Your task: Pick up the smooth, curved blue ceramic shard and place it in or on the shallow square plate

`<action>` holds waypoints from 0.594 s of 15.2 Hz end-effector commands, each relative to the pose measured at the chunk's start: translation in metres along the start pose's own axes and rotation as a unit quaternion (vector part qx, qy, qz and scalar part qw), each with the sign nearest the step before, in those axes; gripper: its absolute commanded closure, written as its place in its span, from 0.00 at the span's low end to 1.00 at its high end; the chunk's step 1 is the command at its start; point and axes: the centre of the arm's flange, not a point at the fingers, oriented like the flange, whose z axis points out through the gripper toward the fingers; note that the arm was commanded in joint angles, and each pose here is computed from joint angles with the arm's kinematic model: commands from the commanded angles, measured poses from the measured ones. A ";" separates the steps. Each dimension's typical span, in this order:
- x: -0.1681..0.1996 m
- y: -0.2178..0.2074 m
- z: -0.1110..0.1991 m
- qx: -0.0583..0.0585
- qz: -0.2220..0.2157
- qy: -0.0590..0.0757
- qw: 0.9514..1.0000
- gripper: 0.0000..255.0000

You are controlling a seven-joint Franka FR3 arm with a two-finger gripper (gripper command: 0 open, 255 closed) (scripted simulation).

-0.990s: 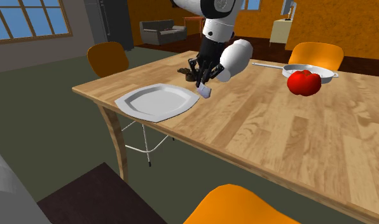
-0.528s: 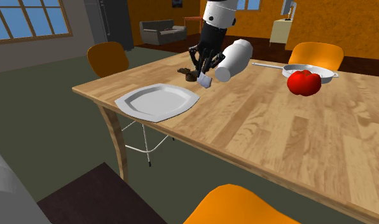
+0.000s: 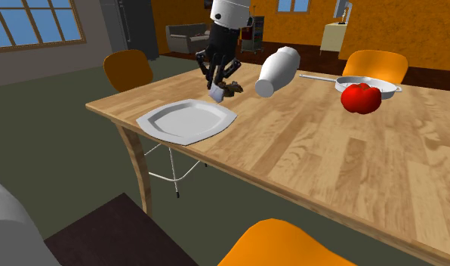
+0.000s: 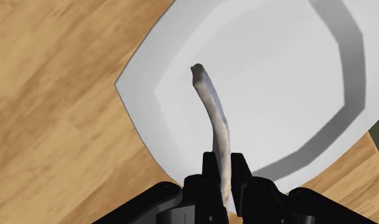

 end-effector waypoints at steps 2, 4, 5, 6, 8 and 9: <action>0.003 -0.039 0.010 0.000 0.001 0.000 1.000 1.00; 0.006 -0.064 0.015 0.000 0.001 0.000 1.000 1.00; 0.007 -0.079 0.018 0.000 0.001 0.000 1.000 1.00; 0.006 -0.077 0.023 0.000 0.001 0.000 1.000 1.00; 0.005 -0.075 0.033 0.000 0.001 0.000 1.000 1.00; 0.004 -0.074 0.038 0.000 0.001 0.000 1.000 1.00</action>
